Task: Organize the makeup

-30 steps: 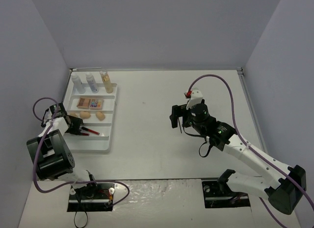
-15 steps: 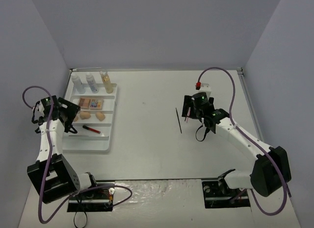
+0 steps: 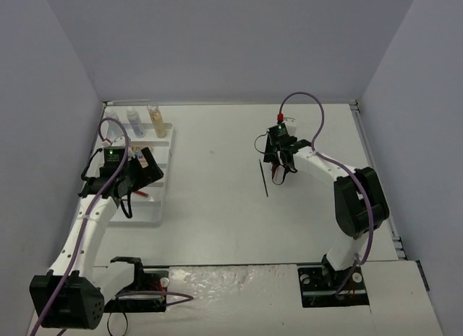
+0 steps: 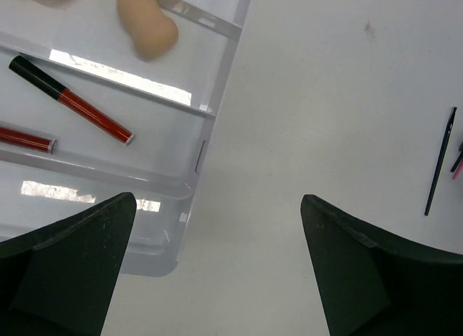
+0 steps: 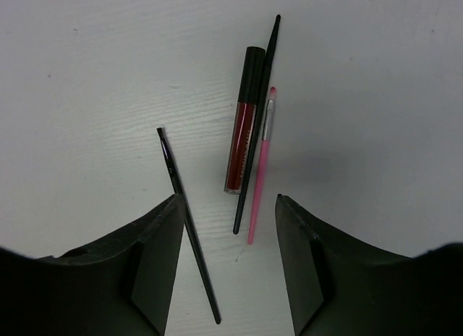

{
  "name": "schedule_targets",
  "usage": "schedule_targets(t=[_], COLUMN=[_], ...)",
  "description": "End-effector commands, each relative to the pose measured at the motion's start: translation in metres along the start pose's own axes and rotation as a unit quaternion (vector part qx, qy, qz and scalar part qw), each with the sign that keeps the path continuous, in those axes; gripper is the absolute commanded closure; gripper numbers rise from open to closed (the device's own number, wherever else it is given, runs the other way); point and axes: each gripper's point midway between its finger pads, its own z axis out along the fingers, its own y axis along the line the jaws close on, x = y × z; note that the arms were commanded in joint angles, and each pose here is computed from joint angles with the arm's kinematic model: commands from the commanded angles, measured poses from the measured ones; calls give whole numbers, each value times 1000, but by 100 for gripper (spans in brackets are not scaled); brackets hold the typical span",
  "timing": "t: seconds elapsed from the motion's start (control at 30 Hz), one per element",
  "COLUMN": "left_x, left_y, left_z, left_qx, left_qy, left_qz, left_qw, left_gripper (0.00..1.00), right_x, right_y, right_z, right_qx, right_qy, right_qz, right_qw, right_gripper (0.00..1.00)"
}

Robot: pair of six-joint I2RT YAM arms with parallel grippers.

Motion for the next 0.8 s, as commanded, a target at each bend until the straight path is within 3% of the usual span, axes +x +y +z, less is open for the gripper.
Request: schedule_targets(t=[0.0,0.27,0.63,0.77], left_x=[-9,-3,-4,-3], left_y=[-22,-21,-24,-26], left_z=[-18,-26,-22,-19], left_qx=[56,57,62,67], left_qy=[-51,-74,-71,-65], left_qz=[52,74,75,73], left_qw=[996,993,993,993], left_gripper=[3,3,3,3], right_x=[-23,-8,1,1], right_y=[12,10,6,8], right_z=[17,49,62,65], right_qx=[-1,25,40,39], right_qy=[-18,4,13,15], right_qz=[33,39,33,28], right_qw=[999,999,999,999], right_gripper=[54,68,78,88])
